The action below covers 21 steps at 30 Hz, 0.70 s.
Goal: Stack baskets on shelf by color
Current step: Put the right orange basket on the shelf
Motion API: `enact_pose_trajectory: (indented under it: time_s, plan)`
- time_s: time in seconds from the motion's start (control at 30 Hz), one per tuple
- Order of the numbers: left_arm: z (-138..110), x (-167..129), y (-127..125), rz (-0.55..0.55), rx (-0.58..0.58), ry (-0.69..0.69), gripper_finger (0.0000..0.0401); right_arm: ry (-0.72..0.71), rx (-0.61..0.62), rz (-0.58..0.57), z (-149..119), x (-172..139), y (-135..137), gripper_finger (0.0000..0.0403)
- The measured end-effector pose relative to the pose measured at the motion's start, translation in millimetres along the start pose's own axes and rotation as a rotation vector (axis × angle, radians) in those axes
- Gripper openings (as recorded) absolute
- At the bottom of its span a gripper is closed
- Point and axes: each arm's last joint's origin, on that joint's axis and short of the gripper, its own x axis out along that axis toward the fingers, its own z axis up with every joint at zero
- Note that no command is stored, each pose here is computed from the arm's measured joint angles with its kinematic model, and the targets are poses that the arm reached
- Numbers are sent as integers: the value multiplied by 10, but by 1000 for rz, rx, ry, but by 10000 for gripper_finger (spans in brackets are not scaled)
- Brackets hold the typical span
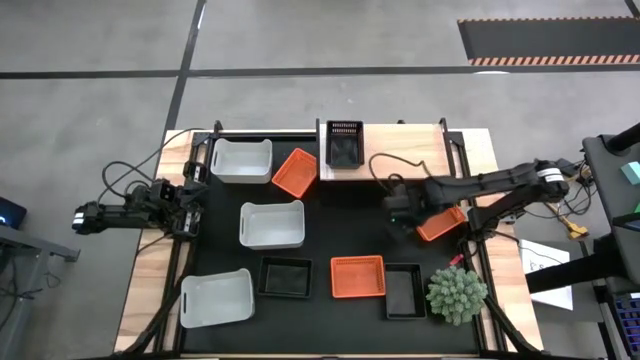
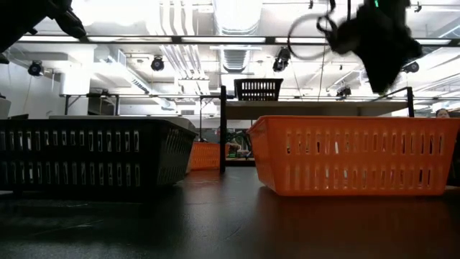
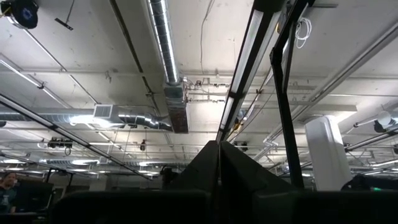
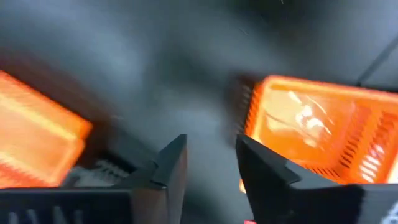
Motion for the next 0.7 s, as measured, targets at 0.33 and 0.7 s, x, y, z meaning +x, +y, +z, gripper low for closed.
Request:
enact_pose_trajectory:
  time_s: [0.33,0.7]
  plan:
    - [-1,0,0,0,0,1,0,98,45,-164,-132,480,-144,184]
    - [-3,0,0,0,-8,3,0,25,53,-59,-147,826,-126,174]
